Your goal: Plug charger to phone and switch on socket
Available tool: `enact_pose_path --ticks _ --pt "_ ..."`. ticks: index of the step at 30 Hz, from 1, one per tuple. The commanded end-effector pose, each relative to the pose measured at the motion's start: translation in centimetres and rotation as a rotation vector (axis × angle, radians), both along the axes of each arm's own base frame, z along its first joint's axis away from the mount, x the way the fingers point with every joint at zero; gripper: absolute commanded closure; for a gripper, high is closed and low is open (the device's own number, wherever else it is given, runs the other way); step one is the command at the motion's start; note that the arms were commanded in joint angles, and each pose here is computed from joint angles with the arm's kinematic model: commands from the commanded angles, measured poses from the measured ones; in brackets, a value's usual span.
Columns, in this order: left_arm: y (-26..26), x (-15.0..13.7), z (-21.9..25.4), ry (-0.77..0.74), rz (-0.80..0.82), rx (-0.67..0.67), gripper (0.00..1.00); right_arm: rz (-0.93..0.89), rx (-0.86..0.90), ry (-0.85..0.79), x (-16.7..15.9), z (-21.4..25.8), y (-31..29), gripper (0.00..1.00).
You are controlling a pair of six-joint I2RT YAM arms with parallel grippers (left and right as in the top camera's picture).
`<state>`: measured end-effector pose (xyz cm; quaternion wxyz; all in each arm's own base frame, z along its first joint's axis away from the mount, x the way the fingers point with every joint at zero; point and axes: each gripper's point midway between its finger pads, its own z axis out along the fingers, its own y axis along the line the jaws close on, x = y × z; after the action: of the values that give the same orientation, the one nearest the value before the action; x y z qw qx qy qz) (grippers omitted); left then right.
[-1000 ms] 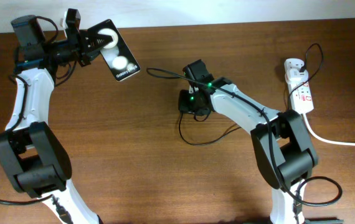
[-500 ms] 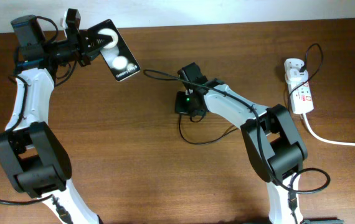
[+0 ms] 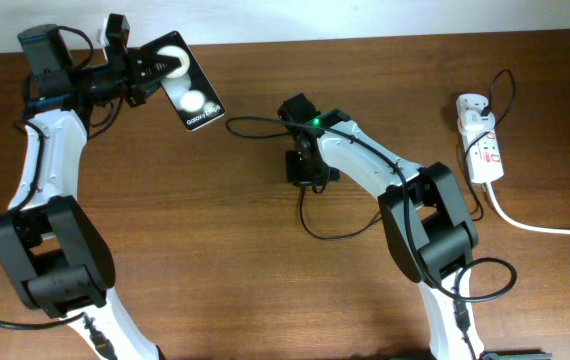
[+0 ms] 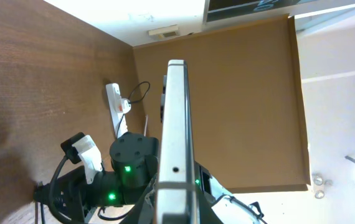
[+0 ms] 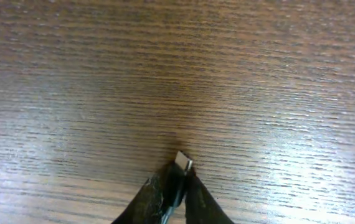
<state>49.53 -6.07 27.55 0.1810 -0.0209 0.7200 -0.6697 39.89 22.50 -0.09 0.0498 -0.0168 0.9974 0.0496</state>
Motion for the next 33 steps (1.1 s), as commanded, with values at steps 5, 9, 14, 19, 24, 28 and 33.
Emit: enact_pose_path --ticks 5,9,14,19,24,28,33 --pt "-0.3 -0.7 0.9 -0.032 -0.048 -0.02 1.0 0.052 0.149 0.081 -1.0 -2.6 2.9 0.96" --pt "-0.3 -0.8 0.9 -0.033 -0.051 -0.021 1.0 0.202 0.444 0.051 -0.3 3.5 4.9 0.96" --pt "-0.6 -0.8 0.9 -0.037 -0.058 -0.02 1.0 0.343 0.755 -0.041 -0.6 12.6 5.8 0.96" --pt "-1.2 -0.9 0.9 -0.038 -0.07 -0.02 1.0 0.426 0.879 -0.17 -1.7 20.7 4.5 0.96" --pt "-3.0 -1.5 1.1 -0.075 -0.124 -0.023 1.0 0.527 0.904 -0.287 -5.2 27.4 2.8 0.96" --pt "-4.9 -1.9 1.1 -0.097 -0.164 -0.019 1.0 0.584 0.893 -0.351 -7.9 30.7 1.9 0.96" --pt "-8.1 -2.7 1.2 -0.133 -0.234 -0.016 1.0 0.546 0.882 -0.384 -9.4 31.6 -0.2 0.96"
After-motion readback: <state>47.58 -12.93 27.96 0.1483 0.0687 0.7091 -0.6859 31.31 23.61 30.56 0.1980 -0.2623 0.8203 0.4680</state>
